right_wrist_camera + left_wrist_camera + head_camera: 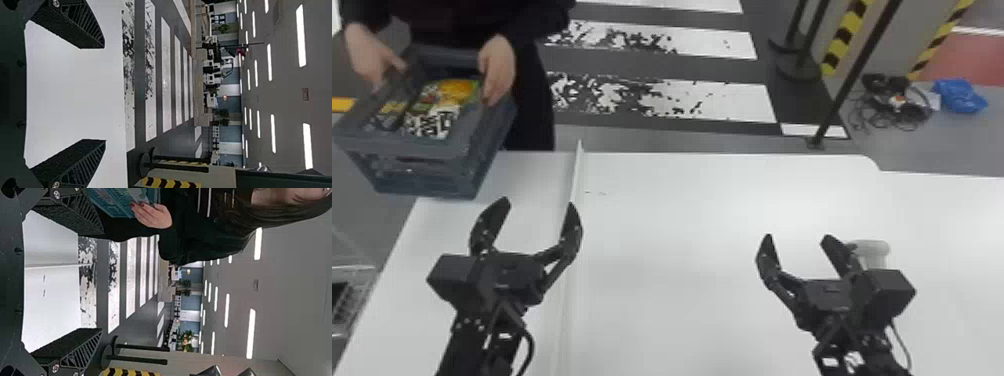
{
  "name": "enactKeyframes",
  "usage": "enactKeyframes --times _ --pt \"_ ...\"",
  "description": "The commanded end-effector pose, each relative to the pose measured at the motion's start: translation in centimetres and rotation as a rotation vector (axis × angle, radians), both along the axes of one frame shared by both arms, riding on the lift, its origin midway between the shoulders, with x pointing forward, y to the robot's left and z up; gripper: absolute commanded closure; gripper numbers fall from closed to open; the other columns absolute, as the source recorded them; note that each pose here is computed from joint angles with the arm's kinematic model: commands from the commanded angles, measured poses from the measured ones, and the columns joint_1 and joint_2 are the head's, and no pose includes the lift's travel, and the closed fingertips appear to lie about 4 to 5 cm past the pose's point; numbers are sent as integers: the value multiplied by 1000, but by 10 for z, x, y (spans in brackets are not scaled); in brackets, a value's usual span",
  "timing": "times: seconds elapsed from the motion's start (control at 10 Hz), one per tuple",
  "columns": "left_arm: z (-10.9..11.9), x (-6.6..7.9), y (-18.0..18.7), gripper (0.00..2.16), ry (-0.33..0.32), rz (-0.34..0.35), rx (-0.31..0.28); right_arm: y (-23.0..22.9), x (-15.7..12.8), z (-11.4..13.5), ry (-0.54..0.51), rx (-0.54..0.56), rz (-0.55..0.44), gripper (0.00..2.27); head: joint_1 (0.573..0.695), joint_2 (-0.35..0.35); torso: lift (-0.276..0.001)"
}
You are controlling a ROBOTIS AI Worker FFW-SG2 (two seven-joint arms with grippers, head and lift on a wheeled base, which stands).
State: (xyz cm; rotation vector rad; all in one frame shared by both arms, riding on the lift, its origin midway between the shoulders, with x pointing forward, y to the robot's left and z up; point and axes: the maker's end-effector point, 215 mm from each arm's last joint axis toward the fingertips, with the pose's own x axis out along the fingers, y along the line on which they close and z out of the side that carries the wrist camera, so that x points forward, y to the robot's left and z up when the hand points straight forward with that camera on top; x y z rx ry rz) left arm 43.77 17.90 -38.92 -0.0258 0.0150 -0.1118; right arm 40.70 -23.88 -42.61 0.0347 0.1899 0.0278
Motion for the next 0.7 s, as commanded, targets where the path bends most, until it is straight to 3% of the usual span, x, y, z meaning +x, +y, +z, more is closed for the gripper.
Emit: enactKeyframes --times 0.0,0.6 --pt "1 0 0 110 -3 1 0 0 1 2 -3 2 0 53 695 -80 -29" --pt "0 0 0 110 0 2 0 0 1 2 -3 0 1 53 695 -80 -29"
